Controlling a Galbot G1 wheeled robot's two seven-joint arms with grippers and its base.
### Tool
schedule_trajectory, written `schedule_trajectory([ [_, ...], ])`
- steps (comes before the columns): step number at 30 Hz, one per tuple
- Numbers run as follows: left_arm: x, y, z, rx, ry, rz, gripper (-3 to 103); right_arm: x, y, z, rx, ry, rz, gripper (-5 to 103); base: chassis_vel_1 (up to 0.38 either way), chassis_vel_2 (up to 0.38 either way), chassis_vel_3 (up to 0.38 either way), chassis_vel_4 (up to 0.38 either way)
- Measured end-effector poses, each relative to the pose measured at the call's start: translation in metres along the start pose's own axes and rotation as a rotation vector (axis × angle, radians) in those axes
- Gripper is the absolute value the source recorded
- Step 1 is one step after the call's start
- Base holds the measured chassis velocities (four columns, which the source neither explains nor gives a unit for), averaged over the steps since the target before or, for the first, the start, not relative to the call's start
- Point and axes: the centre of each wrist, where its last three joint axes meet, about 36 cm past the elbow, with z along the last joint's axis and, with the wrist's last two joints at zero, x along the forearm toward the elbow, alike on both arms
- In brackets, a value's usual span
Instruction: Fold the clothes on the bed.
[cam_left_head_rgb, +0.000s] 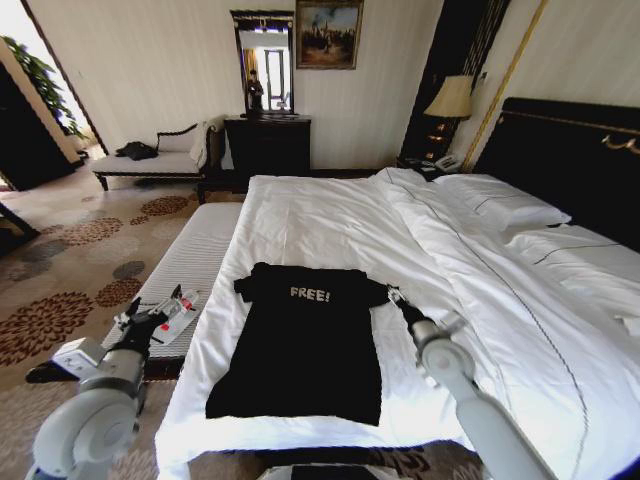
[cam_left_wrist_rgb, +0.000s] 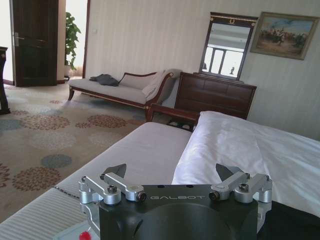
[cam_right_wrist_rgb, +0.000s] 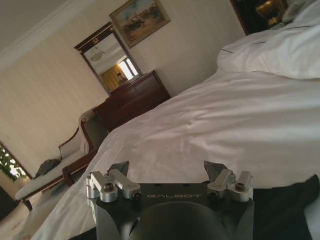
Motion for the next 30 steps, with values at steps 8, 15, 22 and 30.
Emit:
schedule_trajectory([
  [8,0.009,0.003,0.005,0.013,0.027,-0.023,100,-0.094,0.011,0.038,0.208,0.052,0.013,100,0.000,0.000,0.000,0.000],
  [15,0.017,0.002,0.008,0.015,0.035,-0.038,100,-0.137,0.032,0.059,0.429,0.100,0.063,100,0.000,0.000,0.000,0.000],
  [22,0.026,-0.002,0.006,0.018,0.036,-0.035,100,-0.154,0.008,0.086,0.603,0.187,0.126,100,0.000,0.000,0.000,0.000],
  [30,0.033,-0.005,0.006,0.021,0.037,-0.042,100,-0.171,0.009,0.100,0.644,0.225,0.153,100,0.000,0.000,0.000,0.000],
])
